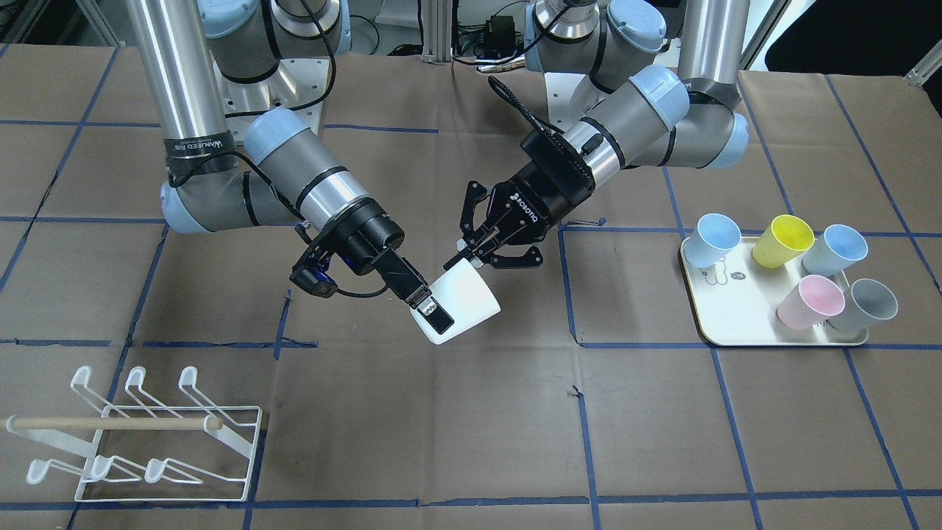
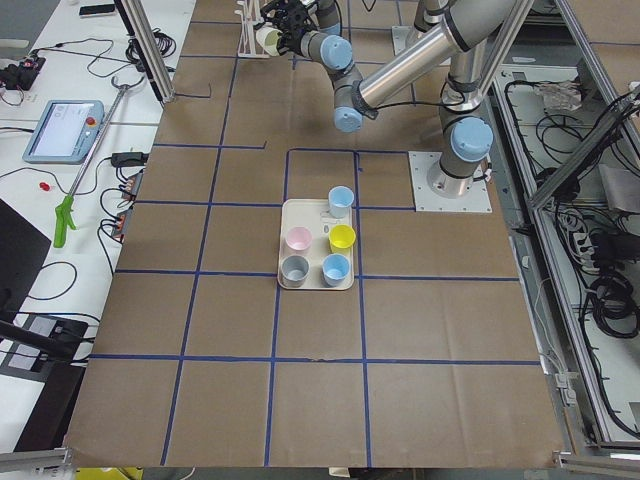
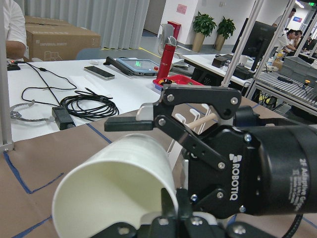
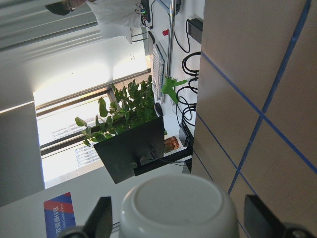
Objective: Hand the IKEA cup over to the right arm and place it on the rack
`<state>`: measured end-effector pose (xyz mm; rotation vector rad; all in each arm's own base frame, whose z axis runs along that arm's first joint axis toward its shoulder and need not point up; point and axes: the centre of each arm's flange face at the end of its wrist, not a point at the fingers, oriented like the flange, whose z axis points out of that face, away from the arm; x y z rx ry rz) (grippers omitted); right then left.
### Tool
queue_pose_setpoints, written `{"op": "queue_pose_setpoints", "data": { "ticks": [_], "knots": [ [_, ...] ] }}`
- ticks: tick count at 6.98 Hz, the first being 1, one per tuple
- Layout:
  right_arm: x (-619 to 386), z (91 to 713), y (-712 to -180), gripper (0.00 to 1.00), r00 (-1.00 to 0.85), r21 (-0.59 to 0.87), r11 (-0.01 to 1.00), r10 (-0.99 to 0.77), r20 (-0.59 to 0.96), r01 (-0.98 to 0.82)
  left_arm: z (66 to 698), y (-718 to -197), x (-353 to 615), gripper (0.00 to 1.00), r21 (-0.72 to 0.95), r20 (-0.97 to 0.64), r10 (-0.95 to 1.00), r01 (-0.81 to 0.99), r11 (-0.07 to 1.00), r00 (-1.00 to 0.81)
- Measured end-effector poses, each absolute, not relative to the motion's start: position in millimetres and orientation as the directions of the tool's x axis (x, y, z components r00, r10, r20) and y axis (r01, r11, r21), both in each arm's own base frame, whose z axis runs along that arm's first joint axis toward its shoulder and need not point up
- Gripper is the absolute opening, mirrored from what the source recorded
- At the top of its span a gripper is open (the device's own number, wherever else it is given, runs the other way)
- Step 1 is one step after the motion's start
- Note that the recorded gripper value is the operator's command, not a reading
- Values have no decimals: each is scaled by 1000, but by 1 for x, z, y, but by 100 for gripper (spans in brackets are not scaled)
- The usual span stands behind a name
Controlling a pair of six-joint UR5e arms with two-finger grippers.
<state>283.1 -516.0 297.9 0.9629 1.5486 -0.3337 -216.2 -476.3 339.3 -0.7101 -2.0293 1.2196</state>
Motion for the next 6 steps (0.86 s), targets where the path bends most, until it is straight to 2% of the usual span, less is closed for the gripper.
{"op": "queue_pose_setpoints", "data": {
  "ticks": [2,4,5,6],
  "knots": [
    [283,300,-516,75,71,310,613,382,-921,727,340,-477,-216,0,-901,260,725,111,420,-637],
    [284,302,-515,68,75,316,617,384,-920,721,341,-477,-217,0,-900,262,725,109,421,-637],
    [284,302,-515,60,78,320,618,386,-919,718,341,-477,-217,4,-900,263,725,109,422,-637],
    [284,303,-515,53,79,322,619,386,-919,716,341,-477,-217,18,-900,263,724,108,423,-637]
  ]
}}
